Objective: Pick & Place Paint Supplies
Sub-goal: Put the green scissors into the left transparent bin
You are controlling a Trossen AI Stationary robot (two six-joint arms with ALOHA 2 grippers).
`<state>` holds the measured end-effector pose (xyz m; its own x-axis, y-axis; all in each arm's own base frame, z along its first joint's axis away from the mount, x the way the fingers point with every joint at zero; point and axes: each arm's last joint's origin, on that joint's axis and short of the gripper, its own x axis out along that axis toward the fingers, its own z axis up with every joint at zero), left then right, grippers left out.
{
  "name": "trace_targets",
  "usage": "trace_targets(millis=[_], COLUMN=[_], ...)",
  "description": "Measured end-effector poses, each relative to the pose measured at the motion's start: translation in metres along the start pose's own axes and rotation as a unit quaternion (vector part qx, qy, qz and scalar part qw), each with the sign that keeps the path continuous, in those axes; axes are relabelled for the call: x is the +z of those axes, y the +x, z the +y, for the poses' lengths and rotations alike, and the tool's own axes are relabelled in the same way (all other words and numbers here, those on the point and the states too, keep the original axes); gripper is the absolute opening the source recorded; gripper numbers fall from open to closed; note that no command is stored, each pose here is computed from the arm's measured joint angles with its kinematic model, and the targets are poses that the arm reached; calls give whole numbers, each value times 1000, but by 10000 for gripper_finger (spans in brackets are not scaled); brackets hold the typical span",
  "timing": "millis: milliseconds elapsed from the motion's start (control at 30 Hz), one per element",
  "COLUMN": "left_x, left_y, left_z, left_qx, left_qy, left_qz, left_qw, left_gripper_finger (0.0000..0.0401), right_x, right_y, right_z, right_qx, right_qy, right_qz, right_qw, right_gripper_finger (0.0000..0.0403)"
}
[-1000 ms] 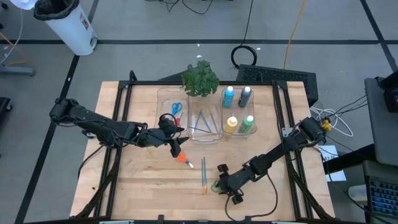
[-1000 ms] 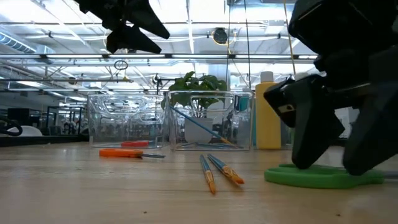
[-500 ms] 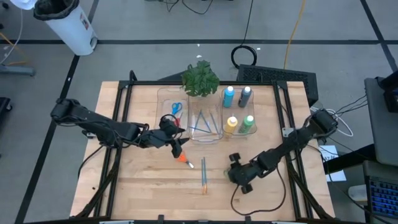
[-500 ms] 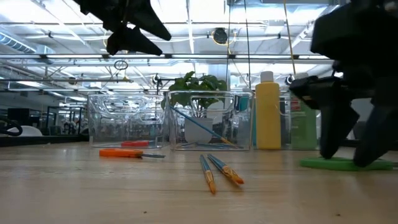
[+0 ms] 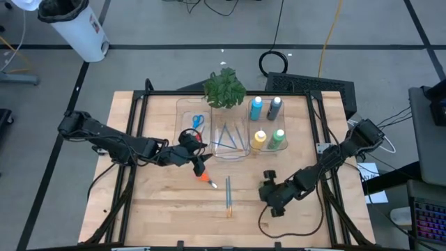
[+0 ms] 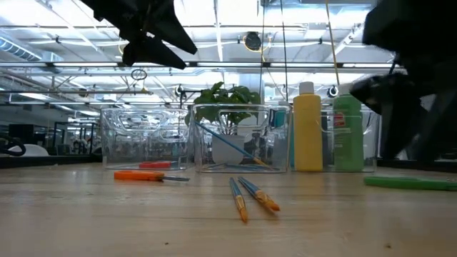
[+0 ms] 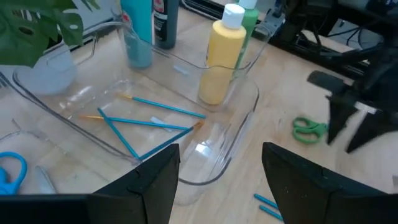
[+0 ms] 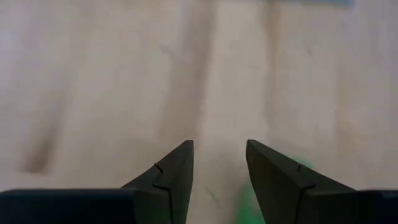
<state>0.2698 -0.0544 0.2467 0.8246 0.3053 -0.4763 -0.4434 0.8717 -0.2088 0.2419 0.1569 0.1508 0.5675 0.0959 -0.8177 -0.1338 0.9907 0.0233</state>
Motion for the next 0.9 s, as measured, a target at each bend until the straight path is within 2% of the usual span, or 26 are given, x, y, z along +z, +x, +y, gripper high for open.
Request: trace_targets(millis=[167, 400, 633, 900], left_x=[-2, -5, -3, -4], left_y=[3, 7, 10, 12], left_z=[-1, -1, -3, -3], left_qx=[2, 7, 0, 2], left_qy=[1, 0, -4, -3], left_qz=[3, 8, -3, -2], left_qw=[1000, 1000, 1000, 1000], left_gripper_finger=[237, 237, 237, 237], right_x=[-7, -14, -26, -32], right_y=[-1, 3, 15, 24], right_z=[-7, -9, -18, -19], right_qx=[-58, -51, -60, -56], right_qy=[58, 75, 134, 98], right_qz=[26, 15, 17, 36], right_qw=[996, 996, 989, 993], right_gripper_finger=[141, 141, 141, 128])
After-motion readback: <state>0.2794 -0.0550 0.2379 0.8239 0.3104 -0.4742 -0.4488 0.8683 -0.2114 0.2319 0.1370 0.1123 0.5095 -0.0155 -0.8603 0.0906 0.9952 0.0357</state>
